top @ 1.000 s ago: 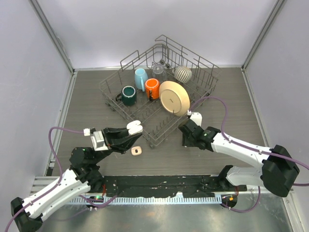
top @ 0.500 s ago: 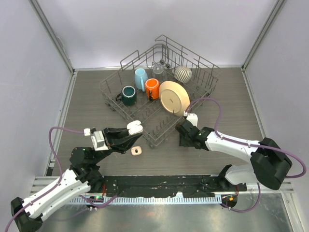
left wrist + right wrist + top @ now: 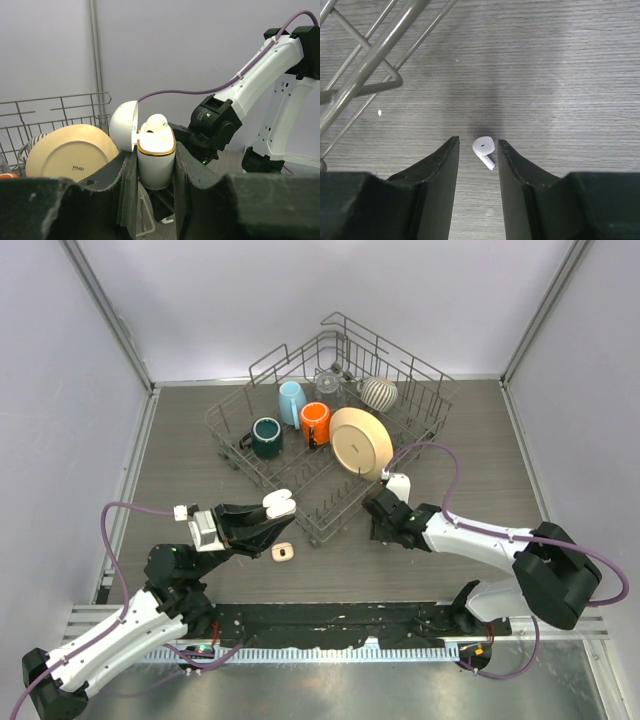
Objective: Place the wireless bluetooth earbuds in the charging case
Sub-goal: Pick up the earbud from the center of the board.
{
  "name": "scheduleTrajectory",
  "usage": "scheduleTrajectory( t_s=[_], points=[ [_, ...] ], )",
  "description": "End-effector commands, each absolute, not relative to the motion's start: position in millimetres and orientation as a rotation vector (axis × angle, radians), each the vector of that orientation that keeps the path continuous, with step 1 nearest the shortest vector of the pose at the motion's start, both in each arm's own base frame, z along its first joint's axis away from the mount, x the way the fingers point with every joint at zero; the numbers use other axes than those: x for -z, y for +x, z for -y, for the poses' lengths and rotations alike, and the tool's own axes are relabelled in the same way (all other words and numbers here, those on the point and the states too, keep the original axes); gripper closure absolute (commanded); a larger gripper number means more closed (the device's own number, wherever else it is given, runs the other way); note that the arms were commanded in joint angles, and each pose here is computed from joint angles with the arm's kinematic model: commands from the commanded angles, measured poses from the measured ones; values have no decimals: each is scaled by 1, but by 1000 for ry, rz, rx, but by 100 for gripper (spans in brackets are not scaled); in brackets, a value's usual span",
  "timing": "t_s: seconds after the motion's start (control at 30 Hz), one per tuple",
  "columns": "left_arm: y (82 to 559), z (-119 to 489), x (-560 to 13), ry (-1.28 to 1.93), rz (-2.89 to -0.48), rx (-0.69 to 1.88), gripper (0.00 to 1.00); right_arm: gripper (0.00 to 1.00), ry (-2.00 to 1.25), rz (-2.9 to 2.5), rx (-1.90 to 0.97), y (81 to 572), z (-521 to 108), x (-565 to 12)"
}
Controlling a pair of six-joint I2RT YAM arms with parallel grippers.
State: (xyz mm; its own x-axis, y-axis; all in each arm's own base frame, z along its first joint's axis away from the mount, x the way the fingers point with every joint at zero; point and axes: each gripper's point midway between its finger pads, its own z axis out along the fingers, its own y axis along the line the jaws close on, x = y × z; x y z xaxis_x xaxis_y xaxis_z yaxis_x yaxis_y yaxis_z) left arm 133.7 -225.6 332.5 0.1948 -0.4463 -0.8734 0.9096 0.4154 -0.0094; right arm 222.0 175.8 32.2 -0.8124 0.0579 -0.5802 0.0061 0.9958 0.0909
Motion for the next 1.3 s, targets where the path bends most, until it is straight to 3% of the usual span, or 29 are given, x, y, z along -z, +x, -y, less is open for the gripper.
scheduleTrajectory(
  t_s=[0.0, 1.07, 1.27],
  points=[
    [130, 220, -357, 571, -888, 1033, 100, 58, 31, -2536, -114, 222, -177, -23],
    [131, 222, -356, 569, -892, 1044, 100, 62, 80, -2486, -177, 218, -172, -21],
    [131, 222, -355, 565, -894, 1047, 100, 67, 81, -2487, -166, 218, -171, -19]
  ],
)
